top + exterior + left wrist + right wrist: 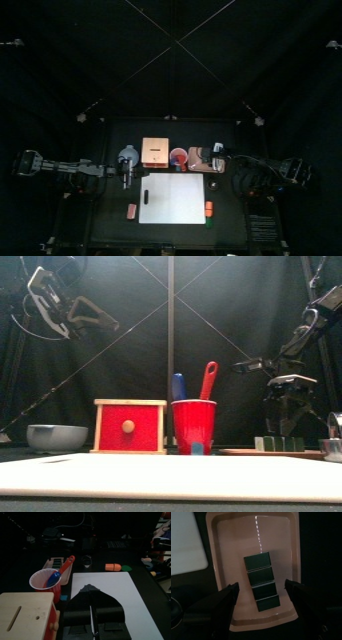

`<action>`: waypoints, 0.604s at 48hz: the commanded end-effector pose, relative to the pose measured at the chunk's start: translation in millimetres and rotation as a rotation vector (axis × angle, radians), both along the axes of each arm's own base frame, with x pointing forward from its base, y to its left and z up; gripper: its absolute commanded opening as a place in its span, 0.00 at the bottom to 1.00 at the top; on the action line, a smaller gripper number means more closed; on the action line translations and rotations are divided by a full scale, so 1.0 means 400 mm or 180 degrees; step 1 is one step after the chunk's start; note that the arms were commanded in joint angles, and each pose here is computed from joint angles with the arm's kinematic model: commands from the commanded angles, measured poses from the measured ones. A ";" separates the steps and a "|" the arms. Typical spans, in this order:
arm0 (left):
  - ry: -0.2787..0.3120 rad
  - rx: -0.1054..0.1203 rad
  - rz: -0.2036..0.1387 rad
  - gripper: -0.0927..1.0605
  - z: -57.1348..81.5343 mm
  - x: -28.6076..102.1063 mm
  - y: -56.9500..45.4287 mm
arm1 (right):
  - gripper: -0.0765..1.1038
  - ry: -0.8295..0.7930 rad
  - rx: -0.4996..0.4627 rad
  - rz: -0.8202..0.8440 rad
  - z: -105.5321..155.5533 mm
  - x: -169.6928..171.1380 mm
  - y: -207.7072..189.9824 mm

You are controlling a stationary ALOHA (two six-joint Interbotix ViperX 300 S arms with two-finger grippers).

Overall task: Place sushi on board then cut the sushi with the knife then place the pieces on the plate
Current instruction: Place the sushi on the board

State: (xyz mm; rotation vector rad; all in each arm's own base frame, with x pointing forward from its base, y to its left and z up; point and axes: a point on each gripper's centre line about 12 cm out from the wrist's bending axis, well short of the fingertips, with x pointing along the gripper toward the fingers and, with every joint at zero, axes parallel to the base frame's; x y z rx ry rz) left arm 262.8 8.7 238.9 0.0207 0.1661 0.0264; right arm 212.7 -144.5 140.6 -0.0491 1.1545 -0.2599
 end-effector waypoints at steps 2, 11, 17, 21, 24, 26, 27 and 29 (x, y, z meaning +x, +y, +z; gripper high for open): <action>-0.0049 -0.0007 0.0013 0.07 0.012 0.006 0.002 | 0.92 -0.0057 0.0024 -0.0045 -0.007 0.014 -0.027; -0.0050 -0.0028 0.0025 0.07 0.012 0.006 0.003 | 0.89 0.0002 0.0097 -0.0071 -0.048 0.022 -0.035; -0.0045 -0.0033 0.0028 0.07 0.010 0.005 0.003 | 0.80 0.0014 0.0098 -0.0083 -0.061 0.022 -0.037; -0.0040 -0.0033 0.0028 0.07 0.009 0.004 0.003 | 0.68 0.0002 0.0105 -0.0117 -0.060 0.020 -0.040; -0.0035 -0.0034 0.0021 0.07 0.008 0.004 0.002 | 0.60 -0.0019 0.0110 -0.0139 -0.053 0.021 -0.040; -0.0036 -0.0038 0.0028 0.07 0.008 0.004 0.003 | 0.54 -0.0056 0.0123 -0.0185 -0.041 0.021 -0.039; -0.0036 -0.0038 0.0028 0.07 0.008 0.004 0.003 | 0.53 -0.0073 0.0129 -0.0197 -0.035 0.022 -0.039; -0.0036 -0.0043 0.0029 0.07 0.008 0.004 0.003 | 0.52 -0.0119 0.0167 -0.0247 -0.021 0.023 -0.037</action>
